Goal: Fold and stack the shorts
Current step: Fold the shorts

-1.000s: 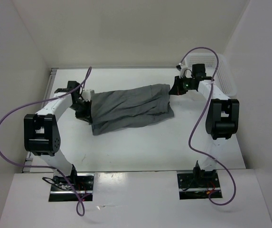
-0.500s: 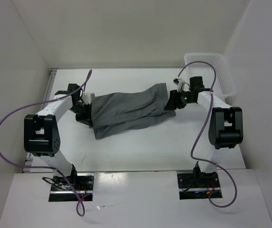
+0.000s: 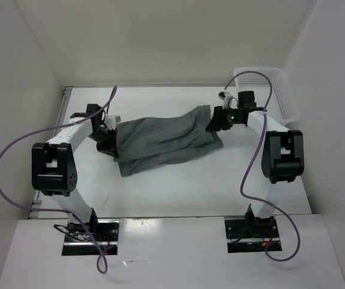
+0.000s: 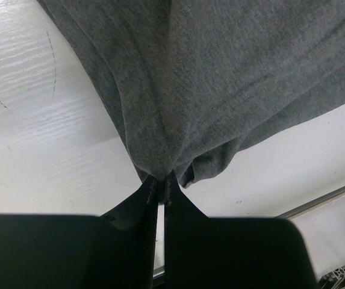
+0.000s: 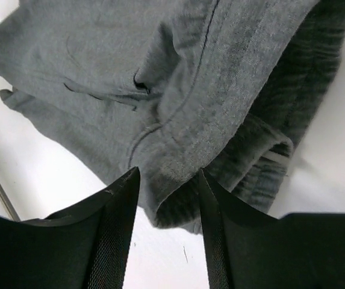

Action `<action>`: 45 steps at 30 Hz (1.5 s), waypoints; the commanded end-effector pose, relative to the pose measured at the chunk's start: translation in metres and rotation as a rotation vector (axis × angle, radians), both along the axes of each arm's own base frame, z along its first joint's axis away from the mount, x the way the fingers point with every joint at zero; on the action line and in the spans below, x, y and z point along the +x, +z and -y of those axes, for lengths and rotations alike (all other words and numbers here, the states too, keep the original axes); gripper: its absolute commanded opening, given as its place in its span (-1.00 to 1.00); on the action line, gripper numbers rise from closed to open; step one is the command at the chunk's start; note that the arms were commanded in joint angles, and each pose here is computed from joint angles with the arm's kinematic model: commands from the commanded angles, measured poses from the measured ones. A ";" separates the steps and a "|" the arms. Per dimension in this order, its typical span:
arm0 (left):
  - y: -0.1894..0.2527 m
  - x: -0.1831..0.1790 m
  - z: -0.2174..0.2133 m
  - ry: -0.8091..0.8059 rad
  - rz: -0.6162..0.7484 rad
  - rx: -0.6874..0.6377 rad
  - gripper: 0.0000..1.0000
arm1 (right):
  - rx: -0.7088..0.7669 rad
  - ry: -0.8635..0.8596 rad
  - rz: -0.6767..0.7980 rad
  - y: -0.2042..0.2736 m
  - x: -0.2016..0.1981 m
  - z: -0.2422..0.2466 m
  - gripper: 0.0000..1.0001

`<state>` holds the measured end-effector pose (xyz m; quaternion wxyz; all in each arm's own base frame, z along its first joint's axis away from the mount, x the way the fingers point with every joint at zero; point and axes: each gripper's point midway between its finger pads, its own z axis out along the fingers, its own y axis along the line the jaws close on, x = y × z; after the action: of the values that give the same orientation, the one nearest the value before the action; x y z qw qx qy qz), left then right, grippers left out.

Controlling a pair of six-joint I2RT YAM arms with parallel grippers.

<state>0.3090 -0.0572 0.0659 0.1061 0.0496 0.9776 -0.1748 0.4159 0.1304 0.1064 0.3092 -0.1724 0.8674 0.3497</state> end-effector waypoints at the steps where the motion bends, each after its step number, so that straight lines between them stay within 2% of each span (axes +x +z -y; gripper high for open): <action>1: 0.008 0.011 0.002 -0.005 0.027 -0.015 -1.00 | -0.006 0.046 0.029 0.001 0.008 -0.025 -0.03; 5: 0.011 0.018 0.002 -0.005 0.041 -0.015 -1.00 | -0.027 0.056 0.007 -0.011 0.009 -0.035 -0.23; 8: 0.009 0.021 0.003 -0.007 0.034 -0.026 -1.00 | 0.005 0.016 -0.002 -0.002 0.018 -0.038 -0.52; 9: 0.011 0.025 0.005 -0.009 0.041 -0.035 -1.00 | 0.024 0.018 -0.001 0.000 0.021 -0.041 -0.73; 11: 0.018 0.034 0.009 -0.015 0.057 -0.057 -1.00 | 0.040 0.004 0.029 0.014 0.032 -0.043 -0.96; 13: 0.016 0.042 0.005 -0.004 0.059 -0.057 -1.00 | 0.046 0.005 0.076 0.027 0.045 -0.045 -1.00; 15: 0.034 0.064 -0.002 0.013 0.125 -0.063 -1.00 | 0.022 0.006 0.117 0.029 0.059 -0.043 -1.00; 16: 0.042 0.074 -0.003 0.012 0.154 -0.062 -1.00 | 0.013 0.000 0.183 0.049 0.076 -0.042 -1.00; 18: 0.068 0.097 -0.008 0.018 0.244 -0.031 -1.00 | -0.018 -0.037 0.299 0.083 0.109 -0.038 -1.00; 19: 0.099 0.117 -0.011 0.020 0.332 -0.018 -1.00 | -0.032 -0.041 0.351 0.097 0.119 -0.037 -1.00; 21: 0.130 0.130 -0.016 0.031 0.415 0.011 -1.00 | -0.066 -0.018 0.467 0.133 0.135 -0.035 -1.00; 22: 0.147 0.133 -0.016 0.031 0.455 0.012 -1.00 | -0.070 -0.012 0.465 0.136 0.134 -0.030 -1.00; 25: 0.158 0.116 -0.012 0.022 0.473 -0.005 -1.00 | -0.088 0.026 0.462 0.136 0.117 -0.019 -1.00; 26: 0.131 0.097 -0.012 0.023 0.394 -0.008 -1.00 | -0.103 0.060 0.416 0.114 0.103 -0.019 -1.00; 27: 0.127 0.088 -0.008 0.014 0.396 -0.009 -1.00 | -0.149 0.095 0.447 0.112 0.094 -0.010 -1.00; 29: 0.094 0.064 -0.004 0.007 0.313 -0.003 -1.00 | -0.189 0.125 0.337 0.066 0.066 0.001 -1.00; 30: 0.062 0.039 0.000 -0.008 0.234 0.016 -1.00 | -0.218 0.139 0.311 0.051 0.057 0.005 -1.00; 32: 0.039 0.017 0.007 -0.029 0.164 0.014 -1.00 | -0.276 0.173 0.253 0.017 0.034 0.014 -1.00; 35: 0.015 -0.008 0.013 -0.051 0.092 0.014 -1.00 | -0.358 0.182 0.218 -0.009 0.021 0.027 -1.00; 41: -0.011 -0.042 0.011 -0.058 -0.048 0.035 -1.00 | -0.415 0.176 0.229 -0.008 0.023 0.040 -1.00; 45: 0.005 -0.030 0.006 -0.040 -0.037 0.034 -1.00 | -0.365 0.185 0.290 0.026 0.031 0.033 -1.00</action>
<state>0.2720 -0.0711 0.0579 0.0814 0.0758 0.9795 -0.1682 0.4284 0.1011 0.0788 0.3006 -0.3297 0.8712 0.2049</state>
